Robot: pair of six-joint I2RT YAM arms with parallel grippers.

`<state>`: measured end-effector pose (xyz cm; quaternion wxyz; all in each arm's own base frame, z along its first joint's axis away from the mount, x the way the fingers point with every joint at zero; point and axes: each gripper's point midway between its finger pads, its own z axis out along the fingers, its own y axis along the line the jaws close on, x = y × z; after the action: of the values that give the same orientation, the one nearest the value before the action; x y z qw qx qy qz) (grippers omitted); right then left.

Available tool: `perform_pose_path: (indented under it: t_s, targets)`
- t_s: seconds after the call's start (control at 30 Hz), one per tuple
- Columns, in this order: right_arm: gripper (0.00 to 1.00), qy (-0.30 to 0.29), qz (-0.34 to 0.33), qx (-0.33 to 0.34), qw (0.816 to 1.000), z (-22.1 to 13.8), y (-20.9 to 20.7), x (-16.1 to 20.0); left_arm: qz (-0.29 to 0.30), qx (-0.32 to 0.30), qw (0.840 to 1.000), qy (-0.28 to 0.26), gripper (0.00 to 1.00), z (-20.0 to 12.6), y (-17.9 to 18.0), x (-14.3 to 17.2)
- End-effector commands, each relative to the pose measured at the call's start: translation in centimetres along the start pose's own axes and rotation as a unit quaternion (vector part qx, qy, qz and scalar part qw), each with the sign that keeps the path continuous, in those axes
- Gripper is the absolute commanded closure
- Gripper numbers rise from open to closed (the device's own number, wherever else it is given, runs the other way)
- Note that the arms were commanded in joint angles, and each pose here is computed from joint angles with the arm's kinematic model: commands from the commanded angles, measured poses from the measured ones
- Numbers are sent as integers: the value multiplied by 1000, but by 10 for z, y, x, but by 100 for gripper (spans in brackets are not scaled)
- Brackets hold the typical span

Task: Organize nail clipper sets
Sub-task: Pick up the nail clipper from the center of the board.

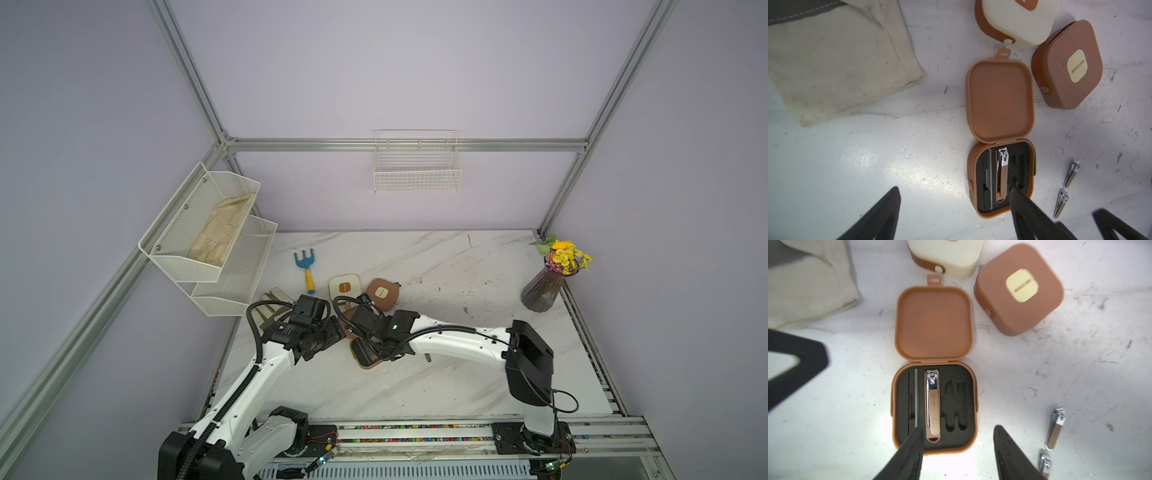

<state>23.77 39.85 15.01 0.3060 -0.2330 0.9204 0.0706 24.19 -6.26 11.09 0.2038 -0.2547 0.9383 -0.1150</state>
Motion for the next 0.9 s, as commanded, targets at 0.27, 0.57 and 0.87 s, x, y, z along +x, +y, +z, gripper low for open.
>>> perform_pose_path:
  t_s: [0.27, 0.57, 0.87]
  targets:
    - [43, 75, 105, 18, 991, -8, -119, 40, 36, 42, 998, 13, 14, 11, -21, -3]
    - [51, 143, 126, 14, 982, 51, -116, 57, 46, 61, 997, 30, 15, 28, -32, -1]
    - [53, 171, 156, 46, 972, 86, -129, 58, 56, 73, 995, 39, 16, 35, -37, 1]
